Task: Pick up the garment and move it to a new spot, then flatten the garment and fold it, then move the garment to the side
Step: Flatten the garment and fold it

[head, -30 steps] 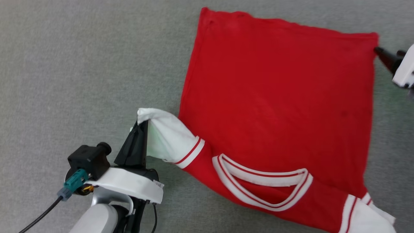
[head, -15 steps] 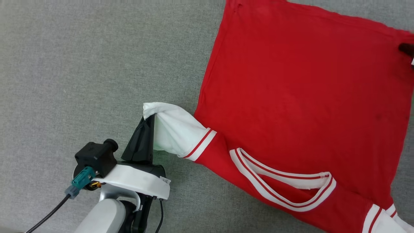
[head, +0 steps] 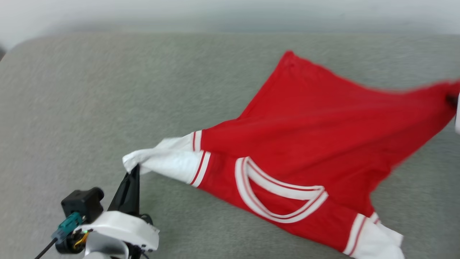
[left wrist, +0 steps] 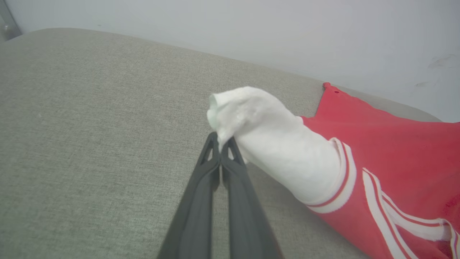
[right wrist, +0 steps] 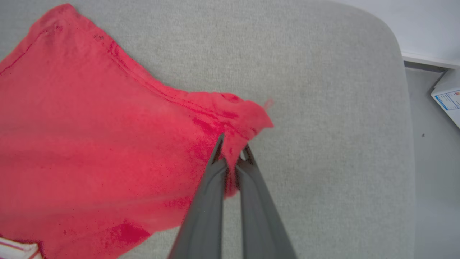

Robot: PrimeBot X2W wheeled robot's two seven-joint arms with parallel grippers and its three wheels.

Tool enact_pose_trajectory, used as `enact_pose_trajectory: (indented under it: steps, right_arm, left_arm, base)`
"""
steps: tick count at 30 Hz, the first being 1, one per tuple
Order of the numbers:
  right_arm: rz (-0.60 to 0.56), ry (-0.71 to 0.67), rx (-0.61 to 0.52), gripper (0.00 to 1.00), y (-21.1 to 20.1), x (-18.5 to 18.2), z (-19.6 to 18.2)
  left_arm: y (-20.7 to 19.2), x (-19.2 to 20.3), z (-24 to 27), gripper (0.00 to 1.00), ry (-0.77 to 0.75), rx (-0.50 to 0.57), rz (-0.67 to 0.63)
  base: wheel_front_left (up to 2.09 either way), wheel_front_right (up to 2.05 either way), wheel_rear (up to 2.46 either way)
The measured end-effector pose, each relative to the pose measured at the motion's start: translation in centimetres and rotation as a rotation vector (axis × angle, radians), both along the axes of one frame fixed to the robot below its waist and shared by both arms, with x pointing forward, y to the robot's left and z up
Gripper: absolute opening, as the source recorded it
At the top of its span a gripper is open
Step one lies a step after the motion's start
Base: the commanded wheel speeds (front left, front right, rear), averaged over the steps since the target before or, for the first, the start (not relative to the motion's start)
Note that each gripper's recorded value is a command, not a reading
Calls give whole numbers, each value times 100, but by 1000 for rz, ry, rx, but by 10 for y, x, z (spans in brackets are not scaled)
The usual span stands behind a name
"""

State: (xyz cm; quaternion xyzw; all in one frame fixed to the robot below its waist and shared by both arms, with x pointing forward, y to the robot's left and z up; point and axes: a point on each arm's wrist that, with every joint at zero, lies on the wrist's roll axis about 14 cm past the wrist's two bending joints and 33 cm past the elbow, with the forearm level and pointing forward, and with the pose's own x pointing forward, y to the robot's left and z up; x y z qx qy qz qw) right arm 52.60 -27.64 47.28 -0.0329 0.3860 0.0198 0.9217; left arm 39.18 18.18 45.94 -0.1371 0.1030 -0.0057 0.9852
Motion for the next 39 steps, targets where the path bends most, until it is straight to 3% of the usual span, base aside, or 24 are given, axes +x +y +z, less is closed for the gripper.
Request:
enact_pose_trajectory:
  steps: [2, 3, 4, 6, 7, 8, 9, 12, 16, 17, 18, 19, 31, 35, 39]
  right_arm:
    - [-15, 42, -8, 0, -15, -32, -8]
    - [-35, 86, -10, 0, -29, -66, -17]
    - [-35, 86, -10, 0, -29, -66, -17]
    - [-56, 136, -1, 0, -38, -103, -30]
    - [-72, 169, 13, 0, -42, -124, -40]
    - [-109, 243, 37, 0, -48, -167, -60]
    - [-109, 243, 37, 0, -48, -167, -60]
    - [-170, 385, 113, 0, -39, -244, -97]
    - [-188, 466, 182, 0, -19, -282, -116]
    - [-196, 475, 208, 35, -12, -289, -119]
    - [-199, 470, 229, 81, -6, -291, -120]
    - [-197, 449, 240, 100, -1, -288, -118]
    - [-238, -229, 195, 100, -26, -160, -25]
    - [-221, -283, 220, 100, -16, -123, -22]
    - [-160, -217, 244, 100, 6, -89, -37]
  left_arm:
    - [-5, -1, 2, 0, -1, -5, -14]
    - [-11, -2, 5, 0, -4, -9, -33]
    - [-11, -2, 5, 0, -4, -9, -33]
    - [-16, -1, 8, 0, -11, -7, -49]
    - [-17, 0, 9, 0, -13, -7, -56]
    - [-24, 0, 11, 0, -14, -5, -78]
    - [-24, 0, 11, 0, -14, -5, -78]
    - [-34, 5, 16, 0, -26, 0, -118]
    - [-39, 8, 18, 0, -29, 5, -140]
    - [-41, 9, 19, 0, -31, 5, -146]
    - [-42, 9, 19, 0, -29, 6, -151]
    - [-43, 10, 18, 0, -25, 8, -155]
    - [-51, 25, 31, 0, -73, 18, -188]
    - [-57, 36, 33, 0, -90, 6, -202]
    - [-60, 48, 30, 0, -100, 2, -212]
  base:
    - [0, 0, 0]
    - [0, 0, 0]
    - [0, 0, 0]
    - [0, 0, 0]
    - [0, 0, 0]
    - [0, 0, 0]
    - [0, 0, 0]
    - [0, 0, 0]
    - [0, 0, 0]
    - [0, 0, 0]
    - [0, 0, 0]
    - [0, 0, 0]
    - [0, 0, 0]
    - [0, 0, 0]
    - [0, 0, 0]
